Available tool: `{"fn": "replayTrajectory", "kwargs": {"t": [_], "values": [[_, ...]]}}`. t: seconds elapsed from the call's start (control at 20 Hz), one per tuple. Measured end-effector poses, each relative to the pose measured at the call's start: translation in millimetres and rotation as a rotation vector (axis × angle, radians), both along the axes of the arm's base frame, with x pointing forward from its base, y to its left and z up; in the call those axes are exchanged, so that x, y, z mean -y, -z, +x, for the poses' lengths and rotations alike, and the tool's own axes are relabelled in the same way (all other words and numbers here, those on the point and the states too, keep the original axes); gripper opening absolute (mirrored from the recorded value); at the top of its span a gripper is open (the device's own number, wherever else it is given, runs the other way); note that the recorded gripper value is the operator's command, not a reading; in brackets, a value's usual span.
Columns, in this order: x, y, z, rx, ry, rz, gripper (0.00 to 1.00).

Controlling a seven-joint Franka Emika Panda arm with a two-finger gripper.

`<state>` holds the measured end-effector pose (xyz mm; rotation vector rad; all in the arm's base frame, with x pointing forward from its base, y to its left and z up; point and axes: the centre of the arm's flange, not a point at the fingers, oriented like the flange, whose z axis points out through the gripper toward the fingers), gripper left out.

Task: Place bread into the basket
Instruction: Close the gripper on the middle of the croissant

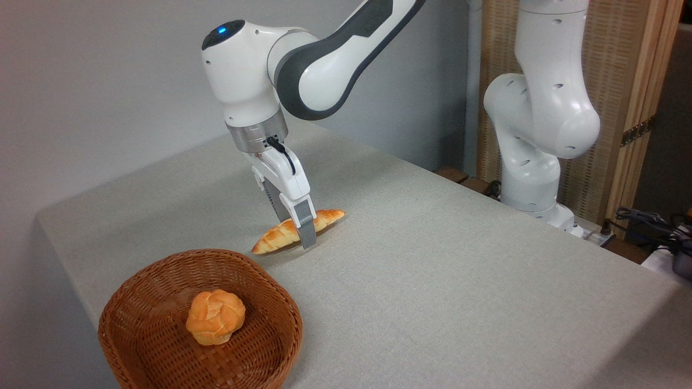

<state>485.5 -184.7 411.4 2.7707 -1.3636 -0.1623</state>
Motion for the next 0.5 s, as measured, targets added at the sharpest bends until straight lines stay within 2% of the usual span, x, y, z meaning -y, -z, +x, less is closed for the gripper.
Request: {"fn": "replayTrajectory", "kwargs": {"t": [0.15,0.2,0.4,0.5], "values": [[5.6,3.3,-1.5,-0.005,0.01,0.001,1.0],[6.6,4.0,-1.7,-0.006,0.011,0.001,0.95],[7.5,4.4,-1.9,-0.007,0.013,0.001,0.49],[7.8,4.2,-1.9,-0.007,0.013,0.001,0.46]]}}
